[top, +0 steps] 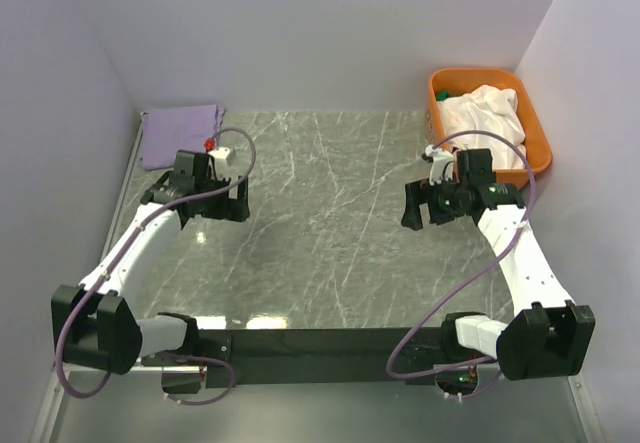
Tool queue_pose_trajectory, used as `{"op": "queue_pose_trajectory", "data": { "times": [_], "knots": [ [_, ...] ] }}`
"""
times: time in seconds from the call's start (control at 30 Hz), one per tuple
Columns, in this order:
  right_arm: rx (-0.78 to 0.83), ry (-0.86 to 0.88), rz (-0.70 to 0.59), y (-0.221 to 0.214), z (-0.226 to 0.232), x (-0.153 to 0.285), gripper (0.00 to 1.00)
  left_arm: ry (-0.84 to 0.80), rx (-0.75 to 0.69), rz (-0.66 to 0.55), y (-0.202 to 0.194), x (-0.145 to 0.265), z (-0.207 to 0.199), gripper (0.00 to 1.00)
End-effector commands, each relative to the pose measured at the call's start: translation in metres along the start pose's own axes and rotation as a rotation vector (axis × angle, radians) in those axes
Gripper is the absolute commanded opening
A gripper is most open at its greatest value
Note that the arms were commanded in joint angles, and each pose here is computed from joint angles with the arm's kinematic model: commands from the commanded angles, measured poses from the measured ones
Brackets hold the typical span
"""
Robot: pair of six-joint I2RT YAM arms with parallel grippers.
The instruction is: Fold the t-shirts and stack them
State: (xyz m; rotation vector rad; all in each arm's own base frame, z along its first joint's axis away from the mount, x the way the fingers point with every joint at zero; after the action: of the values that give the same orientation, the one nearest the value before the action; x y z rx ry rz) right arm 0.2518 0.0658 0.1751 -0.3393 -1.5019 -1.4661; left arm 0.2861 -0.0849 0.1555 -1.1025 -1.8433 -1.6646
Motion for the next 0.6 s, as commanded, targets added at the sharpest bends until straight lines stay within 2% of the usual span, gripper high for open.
{"op": "queue_pose_trajectory", "data": {
  "times": [0.0, 0.13, 0.17, 0.23, 0.27, 0.33, 0.37, 0.43, 0.47, 0.57],
  "knots": [
    [0.075, -0.034, -0.121, 0.045, -0.004, 0.024, 0.98, -0.088, -0.001, -0.074, 0.043, 0.016, -0.019, 0.99],
    [0.078, -0.122, -0.287, 0.11, -0.017, 0.055, 1.0, -0.2, 0.043, -0.092, 0.072, 0.022, -0.029, 0.99],
    [0.075, -0.143, -0.343, 0.138, -0.022, 0.066, 1.0, -0.208, 0.053, -0.131, 0.09, 0.03, -0.027, 1.0],
    [0.012, -0.225, -0.449, 0.177, -0.045, 0.091, 1.0, -0.24, 0.06, -0.157, 0.112, 0.037, -0.028, 0.99],
    [-0.031, -0.249, -0.445, 0.186, -0.063, 0.083, 1.0, -0.243, 0.06, -0.162, 0.118, 0.038, -0.028, 0.99],
    [-0.099, -0.333, -0.531, 0.216, -0.096, 0.102, 1.0, -0.246, 0.06, -0.191, 0.137, 0.041, -0.025, 0.99],
    [-0.139, -0.35, -0.505, 0.222, -0.118, 0.085, 1.0, -0.243, 0.064, -0.195, 0.141, 0.041, -0.024, 0.99],
    [-0.186, -0.429, -0.552, 0.243, -0.149, 0.096, 1.0, -0.242, 0.082, -0.202, 0.151, 0.039, -0.02, 0.99],
    [-0.213, -0.453, -0.512, 0.243, -0.171, 0.074, 1.0, -0.247, 0.086, -0.196, 0.152, 0.039, -0.02, 0.99],
    [-0.229, -0.527, -0.489, 0.251, -0.209, 0.051, 1.0, -0.252, 0.108, -0.184, 0.156, 0.035, -0.014, 0.99]
  ]
}}
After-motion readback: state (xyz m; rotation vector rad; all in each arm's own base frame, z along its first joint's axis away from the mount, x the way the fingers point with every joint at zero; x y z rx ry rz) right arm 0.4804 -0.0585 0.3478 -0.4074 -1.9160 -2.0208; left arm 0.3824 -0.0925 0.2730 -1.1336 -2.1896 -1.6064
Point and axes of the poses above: each gripper's point midway between its finger pads, its own x axis back along the fingers, its own z axis along the line the jaws close on, y = z × x, the point moved 2 cm from there along x, back along the fingers, and after that the axes turned 3 degrees about x, right-handed, at the moved point
